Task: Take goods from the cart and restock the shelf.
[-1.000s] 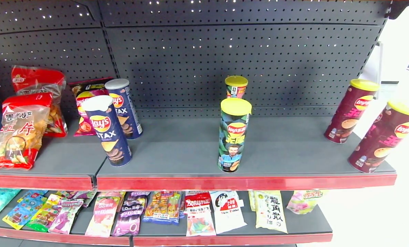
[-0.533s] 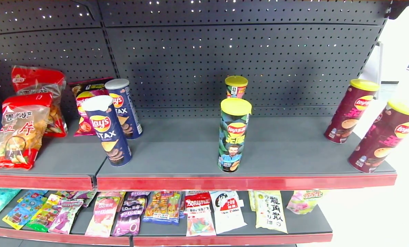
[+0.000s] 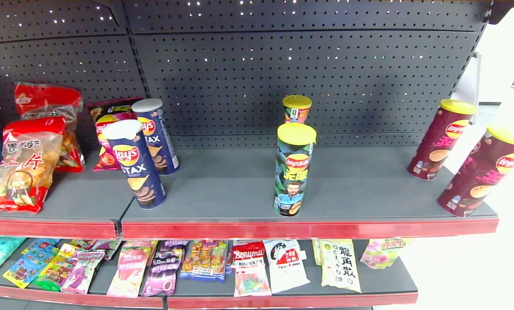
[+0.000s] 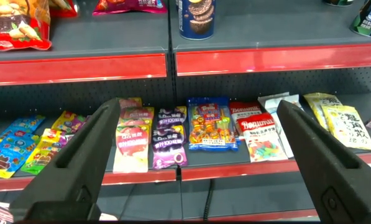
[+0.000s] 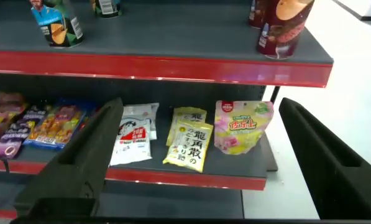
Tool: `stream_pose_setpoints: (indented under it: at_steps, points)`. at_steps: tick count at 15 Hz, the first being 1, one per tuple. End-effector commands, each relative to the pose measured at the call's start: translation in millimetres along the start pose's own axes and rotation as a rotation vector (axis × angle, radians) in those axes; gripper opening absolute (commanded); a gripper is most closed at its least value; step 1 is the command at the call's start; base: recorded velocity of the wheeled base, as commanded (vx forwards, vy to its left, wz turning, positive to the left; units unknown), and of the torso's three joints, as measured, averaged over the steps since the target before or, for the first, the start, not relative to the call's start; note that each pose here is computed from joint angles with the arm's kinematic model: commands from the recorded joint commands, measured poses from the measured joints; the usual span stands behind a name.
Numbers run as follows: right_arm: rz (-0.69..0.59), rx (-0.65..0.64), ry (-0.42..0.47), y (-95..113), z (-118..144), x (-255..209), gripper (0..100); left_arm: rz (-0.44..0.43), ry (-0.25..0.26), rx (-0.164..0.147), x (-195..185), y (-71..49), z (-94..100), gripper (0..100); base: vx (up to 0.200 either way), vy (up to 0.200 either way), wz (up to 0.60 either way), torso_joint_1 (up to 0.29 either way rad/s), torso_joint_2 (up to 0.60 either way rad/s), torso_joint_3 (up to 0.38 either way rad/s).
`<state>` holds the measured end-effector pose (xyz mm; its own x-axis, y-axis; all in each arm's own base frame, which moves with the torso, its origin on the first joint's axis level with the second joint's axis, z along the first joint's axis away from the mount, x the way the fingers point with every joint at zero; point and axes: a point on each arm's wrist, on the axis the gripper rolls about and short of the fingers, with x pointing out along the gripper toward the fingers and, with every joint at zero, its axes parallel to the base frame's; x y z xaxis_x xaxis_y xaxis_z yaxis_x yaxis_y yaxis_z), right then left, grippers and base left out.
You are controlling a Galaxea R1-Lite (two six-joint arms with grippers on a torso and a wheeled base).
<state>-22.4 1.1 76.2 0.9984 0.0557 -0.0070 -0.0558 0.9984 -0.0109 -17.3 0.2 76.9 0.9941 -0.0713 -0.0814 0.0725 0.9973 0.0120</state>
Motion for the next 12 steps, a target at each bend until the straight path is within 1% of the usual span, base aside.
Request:
stream_pose_setpoints:
  at_steps: [1, 8, 9, 11, 12]
  points:
    - [-0.033, 0.009, -0.007, -0.7, -0.4, -0.6, 100, -0.001, 0.001, 0.0, 0.1, 0.0, 0.0, 100, 0.0, 0.0, 0.0, 0.0, 0.0, 0.0]
    - [-0.033, 0.008, -0.007, -0.7, -0.4, -0.6, 100, -0.001, 0.001, 0.001, 0.1, 0.0, 0.0, 100, 0.0, 0.0, 0.0, 0.0, 0.0, 0.0]
    - [-0.033, 0.008, -0.007, -0.7, -0.4, -0.6, 100, -0.004, 0.007, 0.003, 0.6, 0.1, 0.2, 100, 0.0, 0.0, 0.0, 0.0, 0.0, 0.0]
    - [-0.033, 0.008, -0.007, -0.7, -0.4, -0.6, 100, -0.044, 0.006, 0.041, 0.5, -0.7, 0.2, 100, 0.0, 0.0, 0.0, 0.0, 0.0, 0.0]
    - [-0.033, 0.008, -0.007, -0.7, -0.4, -0.6, 100, -0.047, 0.006, 0.043, 0.5, -0.8, 0.2, 100, 0.0, 0.0, 0.0, 0.0, 0.0, 0.0]
